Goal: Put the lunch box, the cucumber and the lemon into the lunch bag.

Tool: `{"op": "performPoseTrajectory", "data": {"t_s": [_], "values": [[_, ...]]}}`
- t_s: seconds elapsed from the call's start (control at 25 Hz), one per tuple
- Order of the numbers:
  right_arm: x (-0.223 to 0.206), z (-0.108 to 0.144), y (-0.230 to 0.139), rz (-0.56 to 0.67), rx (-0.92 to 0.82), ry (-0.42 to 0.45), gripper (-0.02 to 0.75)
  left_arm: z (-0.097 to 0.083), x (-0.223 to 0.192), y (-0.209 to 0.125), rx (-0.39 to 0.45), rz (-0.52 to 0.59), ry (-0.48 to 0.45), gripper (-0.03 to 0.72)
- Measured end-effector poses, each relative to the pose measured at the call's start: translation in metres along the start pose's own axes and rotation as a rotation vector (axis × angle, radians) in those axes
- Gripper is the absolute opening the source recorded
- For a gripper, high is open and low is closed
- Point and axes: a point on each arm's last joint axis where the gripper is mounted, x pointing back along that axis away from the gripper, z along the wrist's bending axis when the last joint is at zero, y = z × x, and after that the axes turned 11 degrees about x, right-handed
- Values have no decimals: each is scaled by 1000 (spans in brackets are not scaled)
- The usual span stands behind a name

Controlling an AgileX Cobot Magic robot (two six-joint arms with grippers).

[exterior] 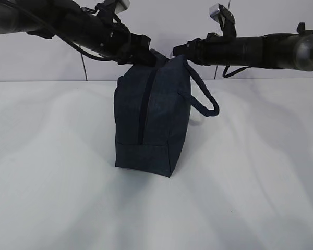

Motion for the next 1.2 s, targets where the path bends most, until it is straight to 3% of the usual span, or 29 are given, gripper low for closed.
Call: {"op": "performPoseTrajectory", "data": {"t_s": [0.28, 0.56, 1.2], "values": [[1, 4, -4, 44, -14, 46, 8, -4, 2, -4, -16, 58, -27, 53], [1, 6, -7, 81, -43, 71, 8, -17, 18, -4, -96, 134, -39, 29], [2, 7, -14, 175, -67, 70, 8, -31, 36, 1, -194, 142, -26, 27]]}}
